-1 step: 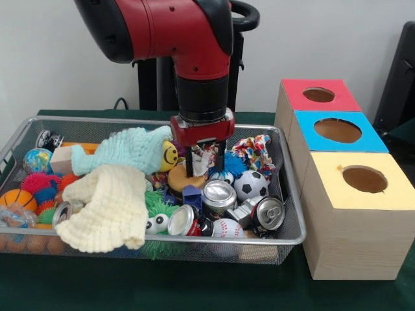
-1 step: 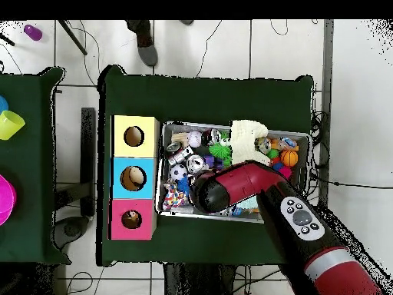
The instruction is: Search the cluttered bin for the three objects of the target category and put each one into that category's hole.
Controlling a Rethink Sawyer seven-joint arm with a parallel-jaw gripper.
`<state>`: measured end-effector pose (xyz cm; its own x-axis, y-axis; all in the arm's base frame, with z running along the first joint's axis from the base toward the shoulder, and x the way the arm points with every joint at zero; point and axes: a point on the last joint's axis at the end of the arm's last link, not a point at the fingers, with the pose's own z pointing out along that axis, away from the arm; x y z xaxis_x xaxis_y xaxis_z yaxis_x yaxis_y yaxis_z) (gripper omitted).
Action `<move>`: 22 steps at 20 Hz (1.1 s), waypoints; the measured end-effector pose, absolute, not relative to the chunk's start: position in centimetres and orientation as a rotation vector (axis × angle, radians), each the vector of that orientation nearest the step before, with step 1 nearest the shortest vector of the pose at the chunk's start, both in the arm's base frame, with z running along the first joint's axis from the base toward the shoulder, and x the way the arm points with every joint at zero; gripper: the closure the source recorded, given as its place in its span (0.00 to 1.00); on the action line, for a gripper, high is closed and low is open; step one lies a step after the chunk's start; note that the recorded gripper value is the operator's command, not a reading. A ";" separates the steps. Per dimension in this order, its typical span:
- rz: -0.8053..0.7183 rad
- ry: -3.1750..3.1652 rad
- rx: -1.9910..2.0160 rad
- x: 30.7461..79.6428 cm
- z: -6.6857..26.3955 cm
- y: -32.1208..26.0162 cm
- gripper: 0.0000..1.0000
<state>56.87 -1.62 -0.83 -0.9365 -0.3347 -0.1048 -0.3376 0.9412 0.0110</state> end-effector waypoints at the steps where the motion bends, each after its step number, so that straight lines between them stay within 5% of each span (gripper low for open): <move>1: 0.042 2.992 -0.524 56.7 -0.9 -1.7 0.00; 22: 0.084 2.857 -0.632 54.8 -4.8 2.2 0.00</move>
